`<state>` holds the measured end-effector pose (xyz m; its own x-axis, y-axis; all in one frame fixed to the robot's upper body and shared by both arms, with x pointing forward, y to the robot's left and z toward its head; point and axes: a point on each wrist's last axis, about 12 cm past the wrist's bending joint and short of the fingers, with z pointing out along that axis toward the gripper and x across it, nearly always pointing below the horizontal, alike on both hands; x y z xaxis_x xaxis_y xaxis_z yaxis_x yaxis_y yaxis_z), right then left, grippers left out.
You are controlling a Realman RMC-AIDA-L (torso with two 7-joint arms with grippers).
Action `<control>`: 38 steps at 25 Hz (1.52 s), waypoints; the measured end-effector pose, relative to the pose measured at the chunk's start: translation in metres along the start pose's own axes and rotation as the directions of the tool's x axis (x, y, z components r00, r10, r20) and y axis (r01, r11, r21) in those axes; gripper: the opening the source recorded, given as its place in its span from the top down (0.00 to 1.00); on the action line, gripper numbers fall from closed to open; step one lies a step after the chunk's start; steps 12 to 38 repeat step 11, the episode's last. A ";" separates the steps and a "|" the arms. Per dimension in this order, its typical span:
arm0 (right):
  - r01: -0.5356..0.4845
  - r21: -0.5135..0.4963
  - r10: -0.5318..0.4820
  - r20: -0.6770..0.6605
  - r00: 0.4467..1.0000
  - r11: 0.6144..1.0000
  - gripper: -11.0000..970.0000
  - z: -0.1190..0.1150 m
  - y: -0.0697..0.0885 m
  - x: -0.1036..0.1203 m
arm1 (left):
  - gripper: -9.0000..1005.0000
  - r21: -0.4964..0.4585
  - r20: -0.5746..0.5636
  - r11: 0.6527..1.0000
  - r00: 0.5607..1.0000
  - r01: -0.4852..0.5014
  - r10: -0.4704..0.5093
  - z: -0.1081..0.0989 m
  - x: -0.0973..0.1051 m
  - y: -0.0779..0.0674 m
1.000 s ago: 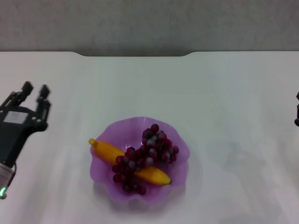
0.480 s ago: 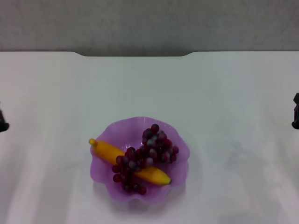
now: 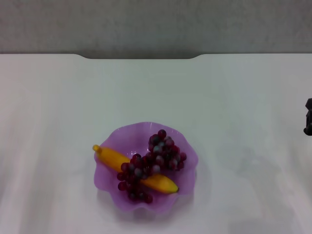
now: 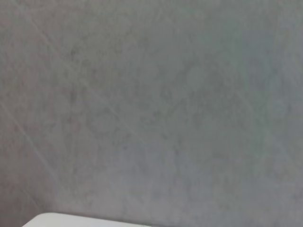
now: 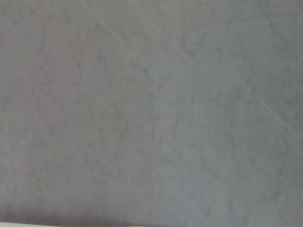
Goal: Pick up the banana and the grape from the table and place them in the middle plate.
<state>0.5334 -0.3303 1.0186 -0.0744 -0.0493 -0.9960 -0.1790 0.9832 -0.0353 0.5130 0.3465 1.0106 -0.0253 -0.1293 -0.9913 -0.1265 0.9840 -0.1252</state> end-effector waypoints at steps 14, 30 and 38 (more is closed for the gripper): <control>-0.026 0.062 0.028 -0.032 0.999 0.998 0.99 0.002 -0.007 0.003 | 0.97 -0.008 -0.065 1.000 0.998 -0.003 0.003 0.005 0.006 -0.001; -0.026 0.062 0.028 -0.032 0.999 0.998 0.99 0.002 -0.007 0.003 | 0.97 -0.008 -0.065 1.000 0.998 -0.003 0.003 0.005 0.006 -0.001; -0.026 0.062 0.028 -0.032 0.999 0.998 0.99 0.002 -0.007 0.003 | 0.97 -0.008 -0.065 1.000 0.998 -0.003 0.003 0.005 0.006 -0.001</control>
